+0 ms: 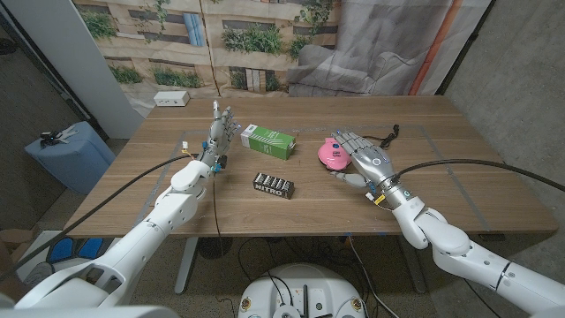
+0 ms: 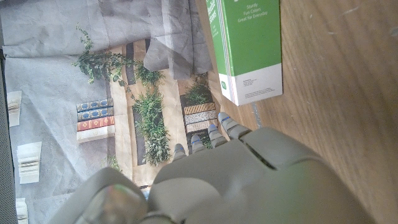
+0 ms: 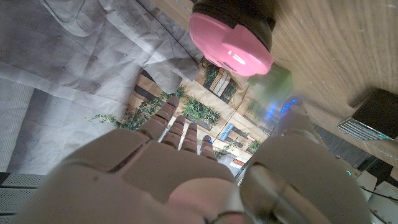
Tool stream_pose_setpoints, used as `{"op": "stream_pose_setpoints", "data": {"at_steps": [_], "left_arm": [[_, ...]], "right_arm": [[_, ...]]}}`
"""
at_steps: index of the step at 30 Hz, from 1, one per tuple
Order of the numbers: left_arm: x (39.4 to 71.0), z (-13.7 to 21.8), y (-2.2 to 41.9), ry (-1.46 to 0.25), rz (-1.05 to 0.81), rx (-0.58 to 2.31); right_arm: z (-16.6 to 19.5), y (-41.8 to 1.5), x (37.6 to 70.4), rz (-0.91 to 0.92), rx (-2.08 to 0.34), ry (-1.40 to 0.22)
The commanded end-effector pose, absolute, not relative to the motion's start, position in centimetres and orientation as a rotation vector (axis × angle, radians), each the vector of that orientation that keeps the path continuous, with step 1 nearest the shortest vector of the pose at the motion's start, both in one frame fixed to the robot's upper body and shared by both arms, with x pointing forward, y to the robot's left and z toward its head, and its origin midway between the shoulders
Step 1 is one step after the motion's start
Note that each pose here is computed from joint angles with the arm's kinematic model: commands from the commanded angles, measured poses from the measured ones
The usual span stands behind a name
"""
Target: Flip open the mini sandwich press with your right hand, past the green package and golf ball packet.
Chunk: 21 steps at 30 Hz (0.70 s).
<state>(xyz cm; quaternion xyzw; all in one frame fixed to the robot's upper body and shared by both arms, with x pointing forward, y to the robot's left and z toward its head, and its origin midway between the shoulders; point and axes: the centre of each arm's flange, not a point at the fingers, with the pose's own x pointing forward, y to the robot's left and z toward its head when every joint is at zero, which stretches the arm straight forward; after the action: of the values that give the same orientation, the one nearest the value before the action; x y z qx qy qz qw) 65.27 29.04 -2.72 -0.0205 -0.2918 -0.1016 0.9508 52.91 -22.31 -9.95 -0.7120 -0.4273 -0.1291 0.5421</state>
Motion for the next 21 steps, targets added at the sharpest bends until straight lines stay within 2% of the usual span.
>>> {"op": "stream_pose_setpoints", "data": {"at_steps": [1, 21], "left_arm": [[65.3, -2.7, 29.0, -0.593, -0.207, -0.042], [65.3, -2.7, 29.0, -0.593, -0.207, -0.042]], "right_arm": [[-10.9, -22.6, 54.2, -0.316, -1.738, -0.996], [-12.0, -22.5, 55.0, -0.401, -1.783, -0.996]]}}
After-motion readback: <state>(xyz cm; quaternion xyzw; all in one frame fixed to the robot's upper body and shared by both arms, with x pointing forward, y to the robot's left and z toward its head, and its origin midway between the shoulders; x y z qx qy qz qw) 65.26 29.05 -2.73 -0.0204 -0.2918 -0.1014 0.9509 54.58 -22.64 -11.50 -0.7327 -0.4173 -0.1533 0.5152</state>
